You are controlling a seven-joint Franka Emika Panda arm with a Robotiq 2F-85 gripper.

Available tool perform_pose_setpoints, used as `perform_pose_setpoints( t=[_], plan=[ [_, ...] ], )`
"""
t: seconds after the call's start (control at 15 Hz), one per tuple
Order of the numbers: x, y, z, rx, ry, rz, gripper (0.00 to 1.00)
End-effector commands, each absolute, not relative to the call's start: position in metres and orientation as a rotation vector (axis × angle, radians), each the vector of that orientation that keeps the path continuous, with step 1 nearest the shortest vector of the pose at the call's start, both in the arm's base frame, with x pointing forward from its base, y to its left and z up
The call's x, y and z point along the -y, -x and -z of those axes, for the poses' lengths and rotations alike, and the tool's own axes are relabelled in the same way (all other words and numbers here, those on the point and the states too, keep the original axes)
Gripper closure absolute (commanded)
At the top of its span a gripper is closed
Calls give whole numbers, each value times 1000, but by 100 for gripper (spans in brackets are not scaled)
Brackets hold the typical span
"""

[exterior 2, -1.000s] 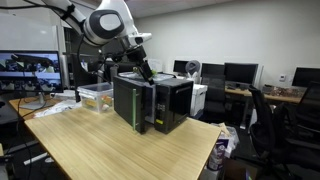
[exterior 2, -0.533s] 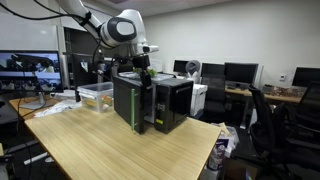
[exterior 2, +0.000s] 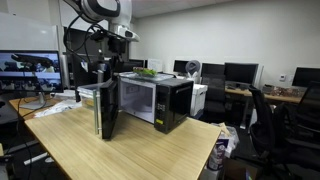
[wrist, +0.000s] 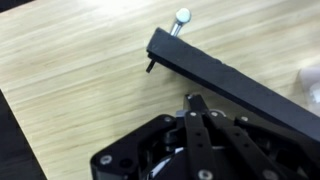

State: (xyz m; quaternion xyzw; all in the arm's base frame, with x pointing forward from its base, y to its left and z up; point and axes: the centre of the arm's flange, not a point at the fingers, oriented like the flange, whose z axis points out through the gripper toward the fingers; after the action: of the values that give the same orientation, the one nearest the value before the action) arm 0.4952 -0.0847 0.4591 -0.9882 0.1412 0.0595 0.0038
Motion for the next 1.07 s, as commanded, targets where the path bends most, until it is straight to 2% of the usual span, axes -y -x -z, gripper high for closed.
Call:
perform_pose_setpoints(
  t=[0.0,0.07,0.2,1.0],
  plan=[
    [65,-447,-467,-193,3070,-371,100],
    [62,-442,-466,-112,3064,-430,100],
    [61,-444,-462,-144,3096,-286,100],
    [65,-449,-438,-193,3066,-7,100]
  ],
)
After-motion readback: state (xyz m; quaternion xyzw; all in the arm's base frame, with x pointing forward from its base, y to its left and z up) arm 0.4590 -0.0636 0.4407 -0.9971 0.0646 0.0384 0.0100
